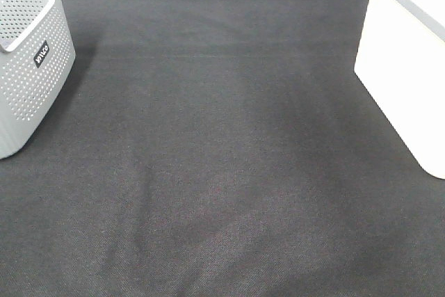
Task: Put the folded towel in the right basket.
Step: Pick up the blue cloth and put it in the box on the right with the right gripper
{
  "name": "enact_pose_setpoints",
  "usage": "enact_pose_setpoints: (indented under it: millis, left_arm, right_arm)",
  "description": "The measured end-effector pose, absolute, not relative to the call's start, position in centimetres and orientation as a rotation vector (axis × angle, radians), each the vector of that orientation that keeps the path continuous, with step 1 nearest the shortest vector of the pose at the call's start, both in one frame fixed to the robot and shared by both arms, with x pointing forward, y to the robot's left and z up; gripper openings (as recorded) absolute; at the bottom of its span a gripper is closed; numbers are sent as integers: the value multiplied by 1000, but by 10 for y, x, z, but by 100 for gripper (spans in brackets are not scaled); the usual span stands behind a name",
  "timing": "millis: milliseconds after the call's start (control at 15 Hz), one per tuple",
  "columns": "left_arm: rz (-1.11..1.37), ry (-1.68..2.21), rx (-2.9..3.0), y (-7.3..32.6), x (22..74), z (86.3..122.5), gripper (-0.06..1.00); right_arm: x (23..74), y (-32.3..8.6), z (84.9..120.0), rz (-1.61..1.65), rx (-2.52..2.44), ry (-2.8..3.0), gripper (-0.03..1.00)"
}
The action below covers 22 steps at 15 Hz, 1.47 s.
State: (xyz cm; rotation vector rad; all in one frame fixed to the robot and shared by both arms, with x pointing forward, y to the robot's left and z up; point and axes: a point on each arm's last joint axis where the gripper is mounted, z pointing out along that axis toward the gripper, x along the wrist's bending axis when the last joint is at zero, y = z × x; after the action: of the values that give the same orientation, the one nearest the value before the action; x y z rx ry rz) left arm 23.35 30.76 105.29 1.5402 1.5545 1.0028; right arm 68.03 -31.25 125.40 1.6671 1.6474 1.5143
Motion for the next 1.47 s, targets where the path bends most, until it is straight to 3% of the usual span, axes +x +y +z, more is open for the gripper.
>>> enact_pose_setpoints:
  millis: [133, 467, 733, 800, 1067, 1467]
  left_arm:
    - [1003, 1554, 1540, 308, 234, 1053, 99]
    - [1004, 1555, 1540, 308, 234, 1053, 99]
    - [1004, 1555, 1540, 308, 234, 1053, 99]
    - [1004, 1555, 1540, 308, 234, 1053, 99]
    - [1004, 1555, 1540, 308, 234, 1053, 99]
    - [1004, 1555, 1540, 308, 234, 1053, 99]
  right_arm:
    - [667, -356, 1265, 1414, 1692, 1521, 17]
    - [669, -389, 1249, 1108, 1716, 1499, 17]
    - [689, -402, 1191, 881, 1833, 1645, 17]
    - [689, -402, 1191, 881, 1833, 1645, 17]
    - [697, -409, 1114, 662, 2050, 1781, 17]
    - [701, -417, 1079, 500, 2102, 1825, 17]
